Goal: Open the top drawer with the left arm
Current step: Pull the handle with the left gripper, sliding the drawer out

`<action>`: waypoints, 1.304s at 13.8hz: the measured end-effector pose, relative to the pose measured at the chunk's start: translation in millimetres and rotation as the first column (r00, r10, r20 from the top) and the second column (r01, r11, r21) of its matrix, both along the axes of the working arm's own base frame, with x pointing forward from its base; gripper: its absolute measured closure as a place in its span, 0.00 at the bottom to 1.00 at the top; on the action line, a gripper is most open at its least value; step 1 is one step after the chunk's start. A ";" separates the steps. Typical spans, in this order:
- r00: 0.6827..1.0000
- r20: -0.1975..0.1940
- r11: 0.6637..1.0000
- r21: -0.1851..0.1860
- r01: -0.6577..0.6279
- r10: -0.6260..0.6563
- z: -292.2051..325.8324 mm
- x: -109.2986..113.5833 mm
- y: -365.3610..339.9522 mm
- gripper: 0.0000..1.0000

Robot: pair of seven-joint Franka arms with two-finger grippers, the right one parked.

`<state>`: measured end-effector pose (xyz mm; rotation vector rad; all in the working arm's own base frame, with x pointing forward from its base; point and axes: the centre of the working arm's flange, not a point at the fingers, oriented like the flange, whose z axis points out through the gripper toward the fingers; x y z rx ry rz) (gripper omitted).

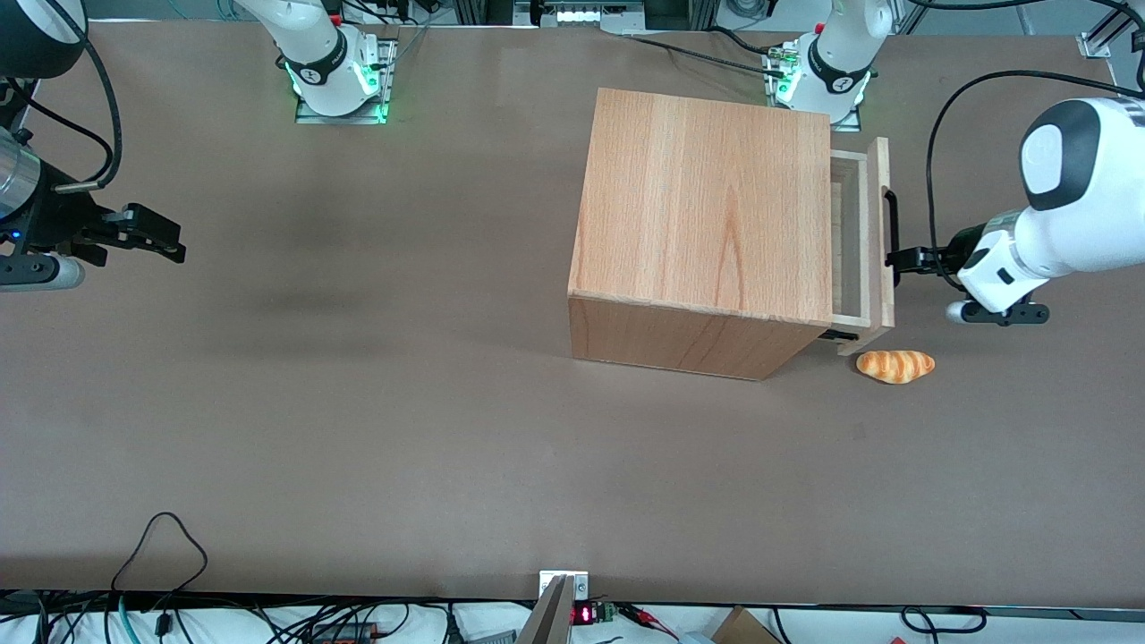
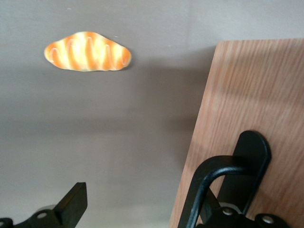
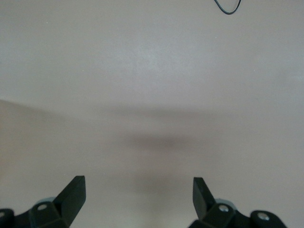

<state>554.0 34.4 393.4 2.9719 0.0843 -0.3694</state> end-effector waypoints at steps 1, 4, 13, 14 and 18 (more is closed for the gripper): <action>1.000 0.003 1.000 0.003 -0.010 0.010 0.1 -0.1 7.7 0.00; 0.999 0.018 0.999 0.005 -0.036 0.036 -0.3 -0.5 31.9 0.00; 0.994 0.042 0.995 0.001 -0.100 0.100 -3.1 0.3 83.3 0.00; 0.994 0.044 0.995 0.000 -0.103 0.103 -3.5 0.4 88.9 0.00; 0.991 0.050 0.993 -0.003 -0.121 0.121 -5.3 1.5 107.8 0.00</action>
